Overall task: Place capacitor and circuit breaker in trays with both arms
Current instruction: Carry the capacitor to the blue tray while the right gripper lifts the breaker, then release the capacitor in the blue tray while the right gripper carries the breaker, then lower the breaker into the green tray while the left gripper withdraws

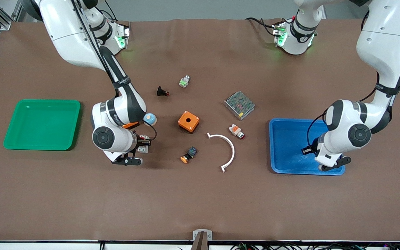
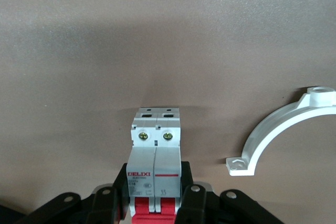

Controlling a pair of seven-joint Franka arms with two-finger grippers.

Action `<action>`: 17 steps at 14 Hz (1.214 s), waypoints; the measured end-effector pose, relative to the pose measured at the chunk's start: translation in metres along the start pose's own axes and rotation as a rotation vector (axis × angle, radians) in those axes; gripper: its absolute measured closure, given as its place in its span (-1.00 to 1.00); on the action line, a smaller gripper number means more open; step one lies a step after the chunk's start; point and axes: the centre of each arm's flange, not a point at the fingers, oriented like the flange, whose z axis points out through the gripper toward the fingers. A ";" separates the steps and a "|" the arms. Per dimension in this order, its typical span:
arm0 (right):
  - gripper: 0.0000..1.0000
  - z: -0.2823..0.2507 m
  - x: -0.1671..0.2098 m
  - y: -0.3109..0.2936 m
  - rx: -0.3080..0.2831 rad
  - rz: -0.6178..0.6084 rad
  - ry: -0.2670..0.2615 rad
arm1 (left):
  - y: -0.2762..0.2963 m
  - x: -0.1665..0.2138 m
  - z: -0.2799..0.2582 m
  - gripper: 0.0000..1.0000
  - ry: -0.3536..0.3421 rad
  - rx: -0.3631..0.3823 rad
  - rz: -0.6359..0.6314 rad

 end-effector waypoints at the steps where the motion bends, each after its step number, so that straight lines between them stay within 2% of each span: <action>1: 0.20 -0.001 -0.001 0.000 -0.003 0.000 -0.011 | -0.001 0.001 0.002 0.22 -0.002 -0.001 0.000; 2: 0.20 -0.006 -0.003 0.002 -0.010 0.001 -0.033 | 0.001 0.001 0.001 0.22 0.000 -0.002 0.001; 3: 0.20 -0.019 -0.004 0.004 -0.015 0.003 -0.057 | 0.003 0.001 -0.001 0.12 0.004 -0.005 0.003; 6: 0.20 -0.104 -0.011 0.039 -0.009 0.044 -0.112 | 0.008 0.009 -0.035 -0.44 0.064 -0.019 0.052; 7: 0.20 -0.137 -0.013 0.066 0.002 0.074 -0.120 | 0.009 0.012 -0.060 -0.67 0.104 -0.024 0.090; 9: 0.20 -0.183 -0.019 0.140 0.009 0.110 -0.134 | 0.008 0.012 -0.121 -1.00 0.182 -0.022 0.143; 11: 0.20 -0.200 -0.020 0.223 -0.009 0.106 -0.140 | 0.006 0.005 -0.192 -1.00 0.214 0.004 0.158; 14: 0.20 -0.194 -0.023 0.326 -0.016 0.068 -0.153 | 0.006 -0.020 -0.288 -1.00 0.227 0.045 0.230; 17: 0.20 -0.182 -0.030 0.407 -0.005 0.024 -0.118 | -0.001 -0.050 -0.341 -1.00 0.187 0.076 0.300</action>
